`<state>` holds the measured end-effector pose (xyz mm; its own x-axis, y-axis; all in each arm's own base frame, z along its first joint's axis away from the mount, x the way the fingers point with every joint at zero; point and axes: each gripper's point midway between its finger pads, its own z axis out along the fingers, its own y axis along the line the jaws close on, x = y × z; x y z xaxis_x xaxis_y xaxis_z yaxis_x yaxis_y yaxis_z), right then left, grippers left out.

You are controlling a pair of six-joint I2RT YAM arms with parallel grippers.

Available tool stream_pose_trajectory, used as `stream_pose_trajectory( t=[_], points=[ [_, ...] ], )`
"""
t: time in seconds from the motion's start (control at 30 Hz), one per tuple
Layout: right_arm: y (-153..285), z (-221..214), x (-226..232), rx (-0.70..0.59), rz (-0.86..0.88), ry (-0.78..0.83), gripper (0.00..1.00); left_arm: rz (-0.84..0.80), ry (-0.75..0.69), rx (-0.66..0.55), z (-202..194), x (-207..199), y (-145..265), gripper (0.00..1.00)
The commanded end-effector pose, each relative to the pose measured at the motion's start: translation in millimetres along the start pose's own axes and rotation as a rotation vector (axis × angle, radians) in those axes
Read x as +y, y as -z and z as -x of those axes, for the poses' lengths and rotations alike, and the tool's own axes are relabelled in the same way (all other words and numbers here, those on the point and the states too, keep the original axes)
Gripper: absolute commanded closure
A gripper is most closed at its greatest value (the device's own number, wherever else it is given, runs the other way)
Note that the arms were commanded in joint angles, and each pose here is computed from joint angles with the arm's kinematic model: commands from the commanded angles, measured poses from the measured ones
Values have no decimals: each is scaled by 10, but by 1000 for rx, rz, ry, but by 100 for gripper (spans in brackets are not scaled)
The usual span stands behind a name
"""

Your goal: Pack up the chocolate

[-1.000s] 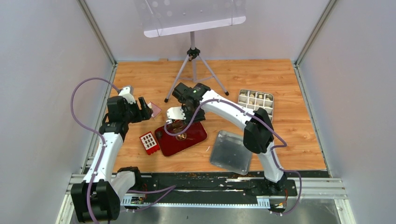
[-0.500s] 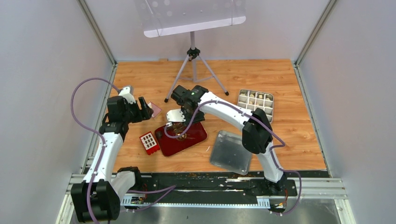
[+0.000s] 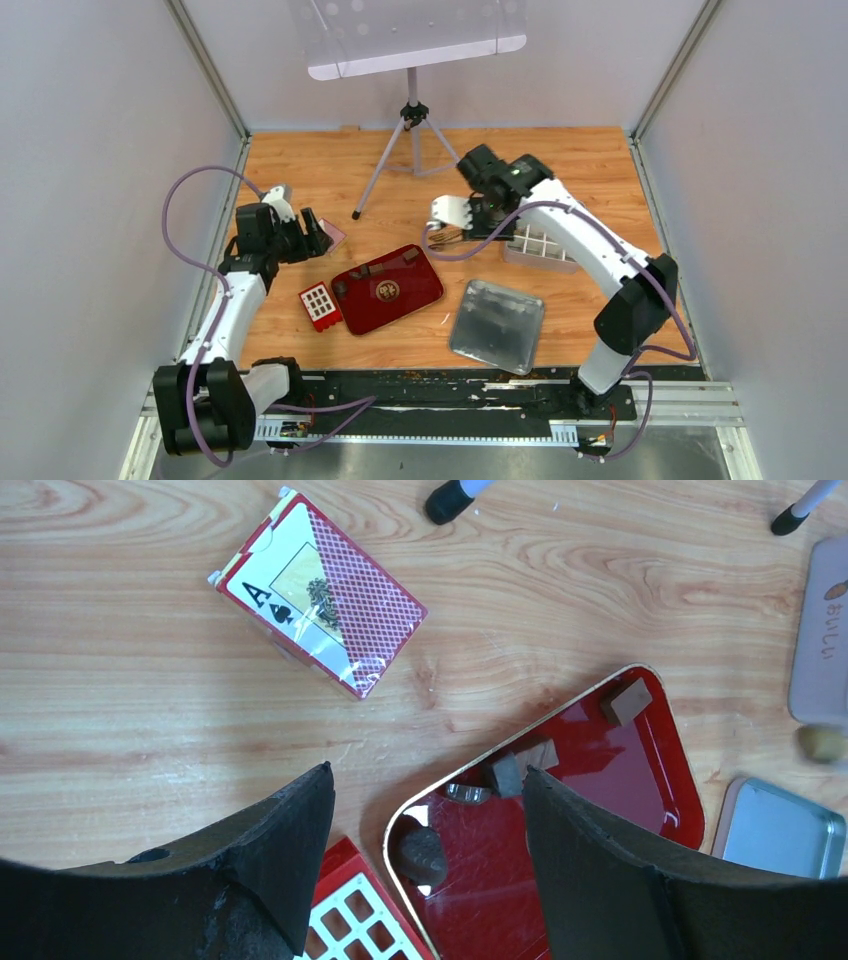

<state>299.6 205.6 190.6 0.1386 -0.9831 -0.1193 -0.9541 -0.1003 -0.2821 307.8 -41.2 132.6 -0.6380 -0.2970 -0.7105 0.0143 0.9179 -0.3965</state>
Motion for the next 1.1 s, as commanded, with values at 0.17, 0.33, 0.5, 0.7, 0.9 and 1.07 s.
stream_pose_trajectory(
  t=[0.17,0.33,0.5,0.7,0.9,1.07],
  points=[
    [349,-1443,-94,127,-57,-388,82,-42,-5,-17,161,-124,-85,24],
    [355,-2022,-45,263,-69,-453,82,-42,-19,-8,159,-146,-112,24],
    [339,-2195,-38,292,-53,-500,81,-48,-21,-3,148,-159,-119,24],
    [297,-2310,-21,351,-46,-499,79,-45,-23,-4,139,-153,-112,24],
    [302,-2270,36,341,1,-506,65,-45,-22,-6,130,-145,-118,24],
    [340,-2242,23,329,7,-515,61,-46,-22,-9,127,-149,-121,24]
  ],
)
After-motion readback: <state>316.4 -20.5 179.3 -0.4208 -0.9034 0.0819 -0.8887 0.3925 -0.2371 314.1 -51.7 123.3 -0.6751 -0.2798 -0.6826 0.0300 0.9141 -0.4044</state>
